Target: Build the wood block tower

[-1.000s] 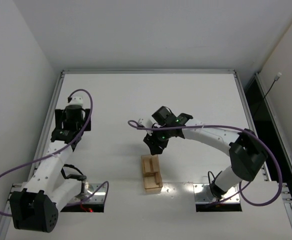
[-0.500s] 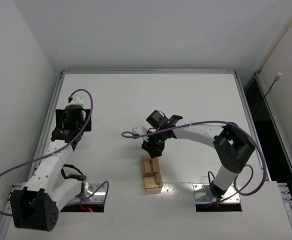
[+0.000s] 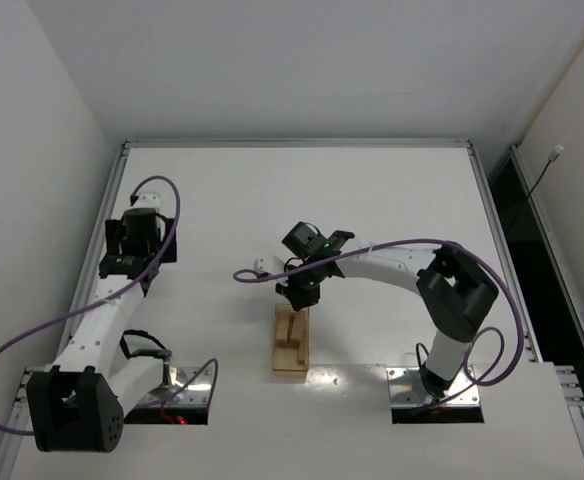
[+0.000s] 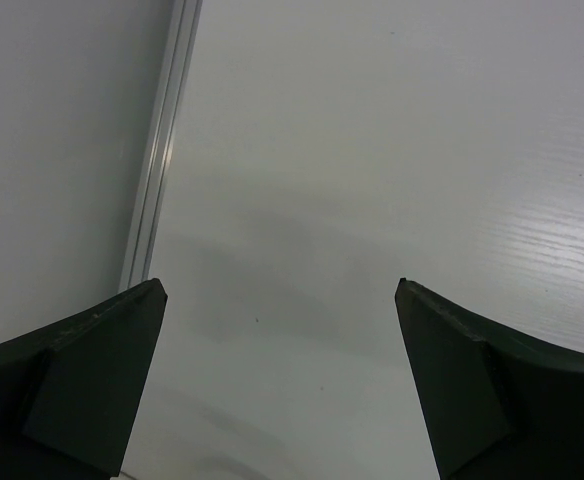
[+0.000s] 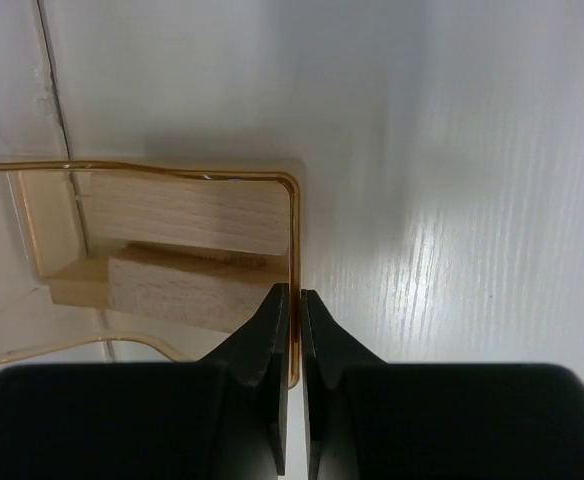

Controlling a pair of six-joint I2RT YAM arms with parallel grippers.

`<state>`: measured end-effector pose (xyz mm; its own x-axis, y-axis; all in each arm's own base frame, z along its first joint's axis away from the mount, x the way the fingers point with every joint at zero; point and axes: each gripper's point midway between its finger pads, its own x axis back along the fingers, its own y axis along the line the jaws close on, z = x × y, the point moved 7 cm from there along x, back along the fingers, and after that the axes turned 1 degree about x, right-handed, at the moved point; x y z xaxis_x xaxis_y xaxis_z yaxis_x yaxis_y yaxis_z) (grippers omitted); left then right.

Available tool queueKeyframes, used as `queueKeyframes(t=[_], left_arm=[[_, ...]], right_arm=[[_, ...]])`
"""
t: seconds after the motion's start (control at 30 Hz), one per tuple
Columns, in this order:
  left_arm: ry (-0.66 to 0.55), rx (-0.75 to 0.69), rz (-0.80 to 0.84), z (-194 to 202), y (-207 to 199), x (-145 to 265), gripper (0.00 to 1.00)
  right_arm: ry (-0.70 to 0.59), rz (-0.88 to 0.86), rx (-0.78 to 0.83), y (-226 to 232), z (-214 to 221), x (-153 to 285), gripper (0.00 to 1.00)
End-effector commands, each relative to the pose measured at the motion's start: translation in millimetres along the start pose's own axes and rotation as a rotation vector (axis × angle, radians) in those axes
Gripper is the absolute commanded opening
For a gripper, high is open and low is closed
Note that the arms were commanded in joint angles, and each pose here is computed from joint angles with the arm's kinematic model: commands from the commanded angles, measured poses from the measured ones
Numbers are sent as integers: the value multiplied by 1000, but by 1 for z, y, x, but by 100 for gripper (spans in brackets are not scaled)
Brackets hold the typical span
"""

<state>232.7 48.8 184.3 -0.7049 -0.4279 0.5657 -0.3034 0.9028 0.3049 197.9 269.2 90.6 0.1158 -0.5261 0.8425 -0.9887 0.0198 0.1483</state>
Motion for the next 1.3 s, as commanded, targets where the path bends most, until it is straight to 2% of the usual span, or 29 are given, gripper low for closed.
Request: queueKeyframes(t=[0.0,0.03,0.13,0.17,0.33,0.5,0.63,0.73,0.8,0.83,0.9,0.97,1.0,1.07,1.1,1.17,1.2,1.27], left_arm=[[-28,8,9,-8,3,-4,100],[-29,15,14,-12,4,-6,100],[3,27,32,-13,2,-10,100],[17,21,42,-14,0,-12,100],[14,31,64,-20,-3,-14,100],[6,45,72,-25,-4,-14,100],[14,42,82,-26,-4,-12,100],[5,45,81,-29,-4,-11,100],[4,46,81,-29,-3,-9,100],[6,51,74,-29,0,-10,100],[-3,54,74,-30,1,-8,100],[-3,54,74,-30,1,-8,100],[-3,54,74,-30,1,-8,100],[-11,57,73,-31,1,-6,100],[-11,58,73,-31,1,-6,100],[-9,54,66,-31,4,-7,100],[-9,54,66,-31,4,-7,100],[-7,50,59,-30,7,-7,100]], right_arm=[[-11,44,41,-9,-6,5,0],[-2,64,42,-9,-3,7,0],[-36,269,45,-28,-11,36,0],[-63,401,46,-42,-14,56,0],[-95,798,33,-83,-35,117,0],[-183,1105,78,-105,-59,168,0],[-173,1304,143,-113,-64,194,0],[-154,1369,207,-112,-64,191,0],[-216,1464,255,-104,-76,200,0],[-181,1489,313,-100,-73,198,0],[-210,1555,378,-95,-78,203,0],[-138,1586,484,-89,-76,195,0],[-184,1661,498,-86,-79,206,0],[-140,1666,633,-77,-74,187,0],[-141,1695,647,-74,-71,189,0],[-211,1725,730,-60,-70,180,0],[-187,1745,789,-57,-68,180,0],[-225,1767,891,-47,-63,172,0]])
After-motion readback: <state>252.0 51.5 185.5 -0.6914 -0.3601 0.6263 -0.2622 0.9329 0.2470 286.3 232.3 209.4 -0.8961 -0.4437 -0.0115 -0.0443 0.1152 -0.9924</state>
